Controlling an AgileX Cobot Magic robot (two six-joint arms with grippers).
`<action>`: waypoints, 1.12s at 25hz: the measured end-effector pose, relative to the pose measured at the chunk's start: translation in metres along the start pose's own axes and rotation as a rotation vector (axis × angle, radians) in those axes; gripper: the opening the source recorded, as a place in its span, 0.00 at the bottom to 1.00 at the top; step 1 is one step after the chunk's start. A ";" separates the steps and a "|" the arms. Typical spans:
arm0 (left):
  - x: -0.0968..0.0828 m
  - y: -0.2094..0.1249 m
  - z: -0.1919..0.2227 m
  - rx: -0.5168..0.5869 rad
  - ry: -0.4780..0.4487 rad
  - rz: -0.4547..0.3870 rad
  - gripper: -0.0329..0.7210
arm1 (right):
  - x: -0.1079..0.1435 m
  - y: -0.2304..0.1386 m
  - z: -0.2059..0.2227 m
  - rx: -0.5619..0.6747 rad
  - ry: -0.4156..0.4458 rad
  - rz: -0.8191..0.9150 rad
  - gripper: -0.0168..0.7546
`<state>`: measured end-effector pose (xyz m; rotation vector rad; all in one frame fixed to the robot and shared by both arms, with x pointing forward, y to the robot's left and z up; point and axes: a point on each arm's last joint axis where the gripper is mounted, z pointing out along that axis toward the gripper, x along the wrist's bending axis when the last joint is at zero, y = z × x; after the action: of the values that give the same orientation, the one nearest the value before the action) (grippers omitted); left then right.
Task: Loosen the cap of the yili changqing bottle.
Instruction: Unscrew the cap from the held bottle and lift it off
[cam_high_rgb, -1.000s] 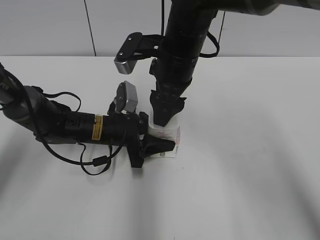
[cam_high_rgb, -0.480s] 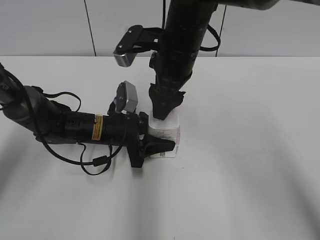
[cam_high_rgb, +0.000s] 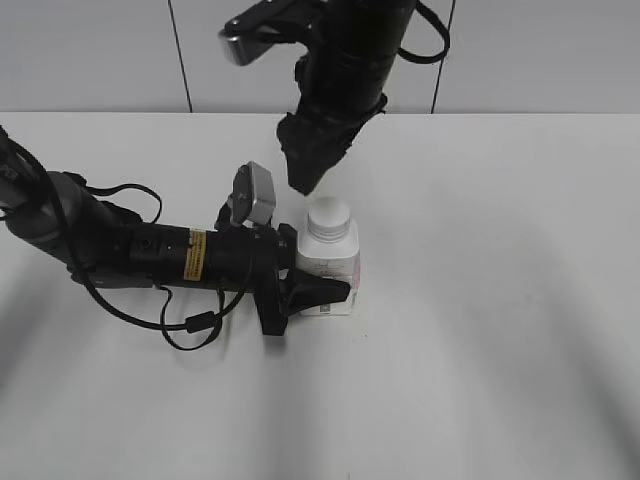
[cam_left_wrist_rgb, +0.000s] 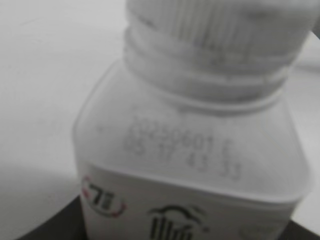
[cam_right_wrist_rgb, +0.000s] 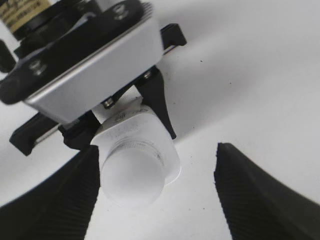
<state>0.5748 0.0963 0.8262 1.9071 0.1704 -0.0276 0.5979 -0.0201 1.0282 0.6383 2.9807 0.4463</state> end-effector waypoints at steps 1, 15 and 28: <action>0.000 0.000 0.000 0.000 0.000 0.000 0.53 | -0.001 0.001 -0.002 0.000 -0.015 0.064 0.75; 0.000 0.000 0.000 0.000 0.000 0.000 0.53 | 0.000 0.002 -0.003 -0.011 0.001 0.684 0.75; 0.000 0.000 0.000 0.000 0.000 -0.001 0.53 | 0.001 0.003 -0.003 -0.014 0.017 0.755 0.75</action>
<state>0.5748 0.0963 0.8262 1.9070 0.1713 -0.0282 0.5977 -0.0182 1.0318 1.7553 2.6362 0.4938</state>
